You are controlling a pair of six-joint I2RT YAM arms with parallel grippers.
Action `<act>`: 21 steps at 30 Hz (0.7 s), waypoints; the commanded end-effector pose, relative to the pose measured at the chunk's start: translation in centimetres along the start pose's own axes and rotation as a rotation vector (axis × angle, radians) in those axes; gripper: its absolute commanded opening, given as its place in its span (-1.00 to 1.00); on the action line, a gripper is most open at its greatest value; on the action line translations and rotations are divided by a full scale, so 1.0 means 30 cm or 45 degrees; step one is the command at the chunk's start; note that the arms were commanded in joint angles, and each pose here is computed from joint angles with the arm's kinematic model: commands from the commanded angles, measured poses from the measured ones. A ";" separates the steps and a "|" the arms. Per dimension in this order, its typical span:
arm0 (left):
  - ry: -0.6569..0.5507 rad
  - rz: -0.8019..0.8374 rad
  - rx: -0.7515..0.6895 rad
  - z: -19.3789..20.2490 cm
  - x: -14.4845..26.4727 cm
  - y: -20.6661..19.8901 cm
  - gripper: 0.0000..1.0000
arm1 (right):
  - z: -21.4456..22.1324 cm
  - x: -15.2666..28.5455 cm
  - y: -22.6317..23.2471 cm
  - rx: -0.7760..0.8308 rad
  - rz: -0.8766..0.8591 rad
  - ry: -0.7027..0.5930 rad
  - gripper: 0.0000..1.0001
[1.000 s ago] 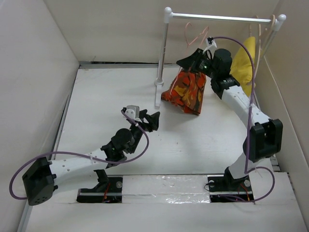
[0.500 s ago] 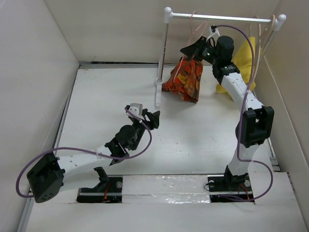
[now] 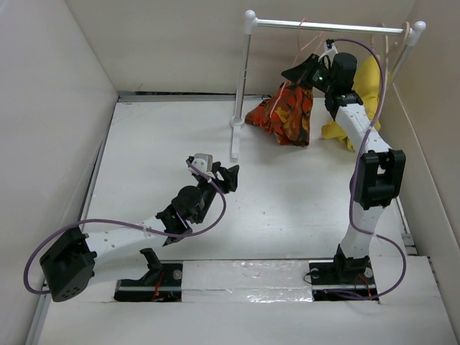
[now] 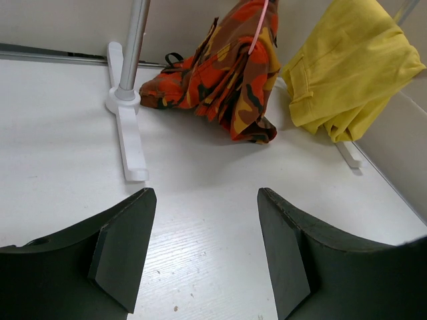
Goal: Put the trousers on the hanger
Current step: Place the hanger at the clothesline.
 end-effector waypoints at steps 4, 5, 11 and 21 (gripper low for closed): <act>-0.055 0.028 0.044 -0.053 -0.019 -0.037 0.18 | -0.087 0.058 0.160 0.170 -0.213 -0.156 -0.65; -0.051 0.034 0.043 -0.052 -0.020 -0.040 0.18 | -0.081 0.074 0.169 0.180 -0.214 -0.159 -0.39; -0.049 0.017 0.042 -0.043 -0.022 -0.031 0.19 | -0.088 0.147 0.180 0.310 -0.053 -0.179 1.00; 0.041 -0.035 -0.007 0.012 -0.067 -0.035 0.24 | 0.106 0.450 0.296 0.462 0.031 -0.243 1.00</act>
Point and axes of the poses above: each gripper's point midway between its finger pads, its own x axis back along the fingers, its own y axis along the line the jaws close on, z = x × y, the point moved 2 cm from there along x, back along the fingers, and after that the axes turned 7 degrees about x, right-handed, at the moved point
